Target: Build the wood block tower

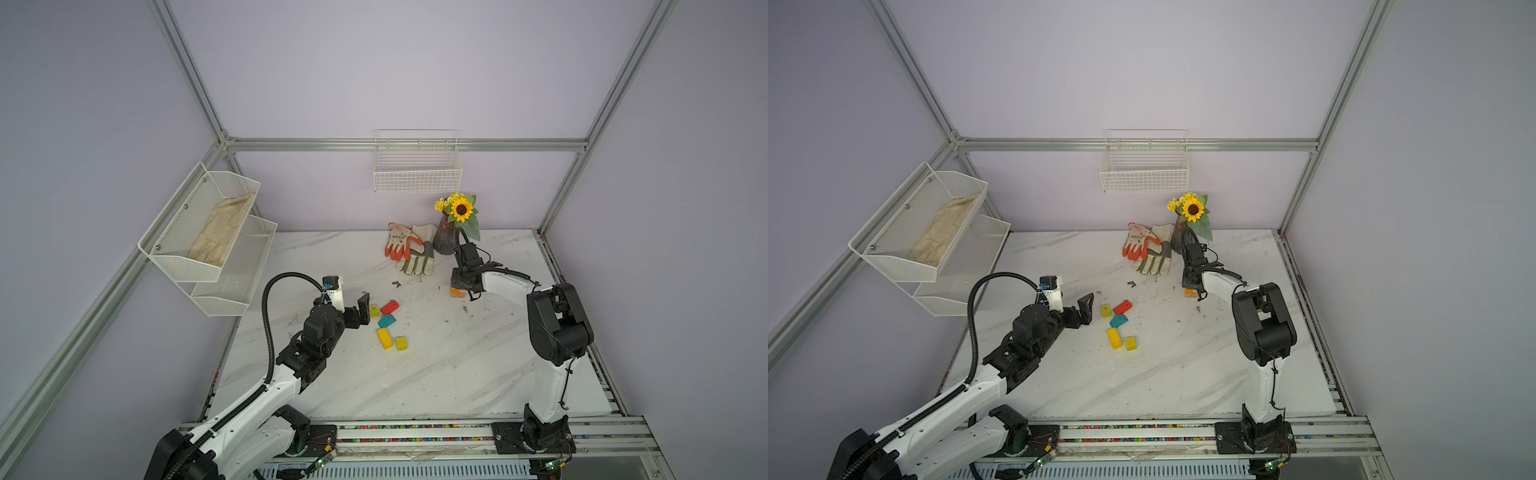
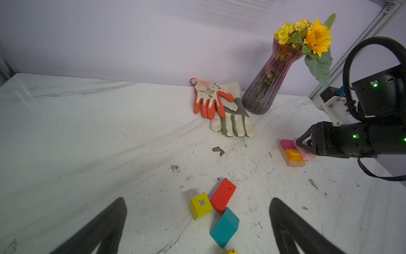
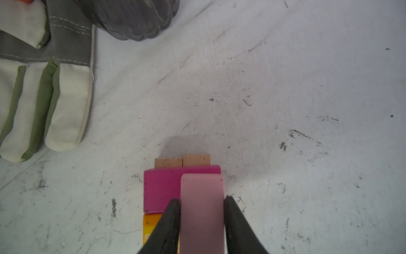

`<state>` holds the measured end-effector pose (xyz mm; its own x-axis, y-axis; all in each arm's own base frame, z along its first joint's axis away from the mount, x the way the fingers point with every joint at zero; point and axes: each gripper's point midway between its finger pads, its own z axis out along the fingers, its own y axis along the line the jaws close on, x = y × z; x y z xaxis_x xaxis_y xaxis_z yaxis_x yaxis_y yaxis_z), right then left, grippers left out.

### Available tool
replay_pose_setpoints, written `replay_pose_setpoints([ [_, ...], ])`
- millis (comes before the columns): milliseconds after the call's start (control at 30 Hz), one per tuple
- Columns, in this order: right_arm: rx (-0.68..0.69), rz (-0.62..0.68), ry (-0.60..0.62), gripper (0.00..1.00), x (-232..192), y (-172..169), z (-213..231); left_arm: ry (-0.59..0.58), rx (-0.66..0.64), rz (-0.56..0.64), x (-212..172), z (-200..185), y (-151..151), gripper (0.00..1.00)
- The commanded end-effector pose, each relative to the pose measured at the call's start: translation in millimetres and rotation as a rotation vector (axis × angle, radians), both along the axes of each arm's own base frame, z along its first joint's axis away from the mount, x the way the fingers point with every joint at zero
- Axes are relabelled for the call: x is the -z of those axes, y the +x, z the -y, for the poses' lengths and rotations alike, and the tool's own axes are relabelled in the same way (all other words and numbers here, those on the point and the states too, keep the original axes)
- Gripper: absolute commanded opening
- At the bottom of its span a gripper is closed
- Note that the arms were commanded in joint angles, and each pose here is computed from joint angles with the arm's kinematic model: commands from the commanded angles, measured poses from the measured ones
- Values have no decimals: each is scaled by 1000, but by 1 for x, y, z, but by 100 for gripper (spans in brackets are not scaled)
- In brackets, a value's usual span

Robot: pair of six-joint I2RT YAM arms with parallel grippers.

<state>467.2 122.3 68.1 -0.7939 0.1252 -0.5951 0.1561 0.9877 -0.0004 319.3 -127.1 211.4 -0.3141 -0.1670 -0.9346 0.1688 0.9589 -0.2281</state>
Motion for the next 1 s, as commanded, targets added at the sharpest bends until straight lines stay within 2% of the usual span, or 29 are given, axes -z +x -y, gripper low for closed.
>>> replay_pose_setpoints([
  [0,-5,9,-13,35,-8,5,-3,-66,5,108,-54,5,8,100],
  [433,-22,1,-5,33,-4,6,-8,-67,8,108,-54,6,9,100],
  [800,-22,-4,-8,43,-3,6,-8,-65,9,102,-53,7,10,100],
  [967,-23,-5,-11,44,-3,6,-8,-66,9,100,-52,7,10,100],
])
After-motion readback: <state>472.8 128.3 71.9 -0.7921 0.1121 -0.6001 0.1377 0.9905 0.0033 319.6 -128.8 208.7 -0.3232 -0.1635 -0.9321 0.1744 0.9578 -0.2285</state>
